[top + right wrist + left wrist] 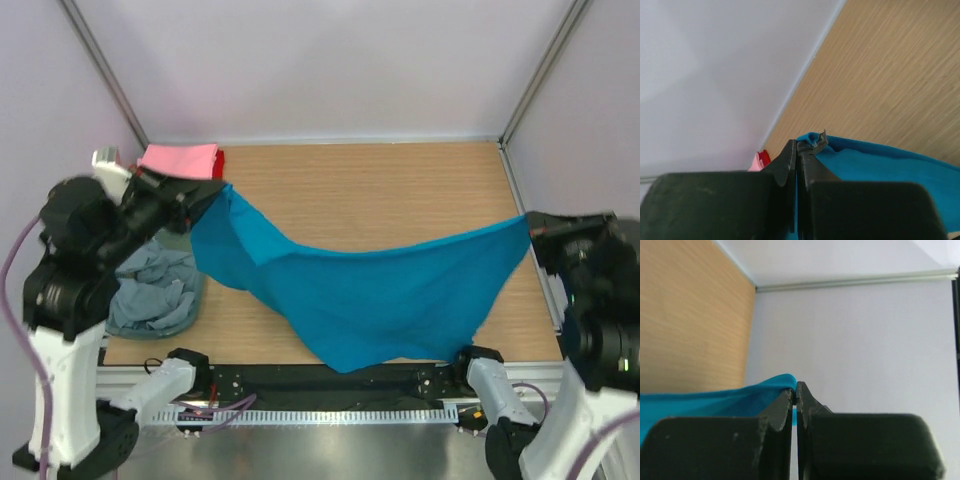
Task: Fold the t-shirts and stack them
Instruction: Flatten the tshirt out, then fold the tshirt
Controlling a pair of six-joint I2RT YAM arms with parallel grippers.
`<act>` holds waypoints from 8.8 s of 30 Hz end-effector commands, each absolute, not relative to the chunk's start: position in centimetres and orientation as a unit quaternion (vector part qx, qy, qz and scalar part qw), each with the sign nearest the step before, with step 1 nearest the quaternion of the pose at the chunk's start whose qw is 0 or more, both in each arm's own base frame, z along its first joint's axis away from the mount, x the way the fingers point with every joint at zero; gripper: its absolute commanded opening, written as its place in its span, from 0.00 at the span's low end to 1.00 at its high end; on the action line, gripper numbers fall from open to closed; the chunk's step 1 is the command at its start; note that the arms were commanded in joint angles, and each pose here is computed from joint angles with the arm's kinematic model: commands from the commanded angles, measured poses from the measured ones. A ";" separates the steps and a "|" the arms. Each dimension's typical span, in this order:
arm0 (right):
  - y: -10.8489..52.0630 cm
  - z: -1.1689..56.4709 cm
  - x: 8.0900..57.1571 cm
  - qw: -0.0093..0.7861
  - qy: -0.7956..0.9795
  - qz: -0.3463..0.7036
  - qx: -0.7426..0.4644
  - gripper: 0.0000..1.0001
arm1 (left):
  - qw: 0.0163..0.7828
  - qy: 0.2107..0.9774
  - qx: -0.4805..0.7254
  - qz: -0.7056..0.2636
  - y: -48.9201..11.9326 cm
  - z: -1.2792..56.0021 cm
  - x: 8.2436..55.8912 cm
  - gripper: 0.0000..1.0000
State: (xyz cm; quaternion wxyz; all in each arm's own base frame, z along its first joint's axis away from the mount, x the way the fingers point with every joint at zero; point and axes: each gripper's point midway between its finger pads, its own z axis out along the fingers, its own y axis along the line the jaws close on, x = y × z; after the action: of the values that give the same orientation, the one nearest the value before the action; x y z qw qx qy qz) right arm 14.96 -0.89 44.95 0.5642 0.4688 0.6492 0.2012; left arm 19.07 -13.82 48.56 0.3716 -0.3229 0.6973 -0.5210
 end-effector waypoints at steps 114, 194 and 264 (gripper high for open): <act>-8.4 7.1 15.3 0.143 0.788 -0.213 0.560 0.01 | 0.178 0.970 -0.105 -0.126 -18.3 9.7 35.4 0.00; -5.6 7.3 18.9 0.031 0.860 -0.146 0.488 0.40 | 0.084 0.988 -0.093 -0.095 -15.0 5.5 21.8 0.57; -7.6 8.9 19.5 0.114 0.826 -0.163 0.528 0.41 | 0.131 0.989 -0.051 -0.043 -14.2 12.3 26.3 0.51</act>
State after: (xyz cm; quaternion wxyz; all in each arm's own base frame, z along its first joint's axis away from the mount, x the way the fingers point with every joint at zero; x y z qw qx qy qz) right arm 16.27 -7.46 5.66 0.0630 0.5349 0.8179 -0.2023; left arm 24.03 -12.26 8.56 0.0783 -0.0476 0.9957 0.0133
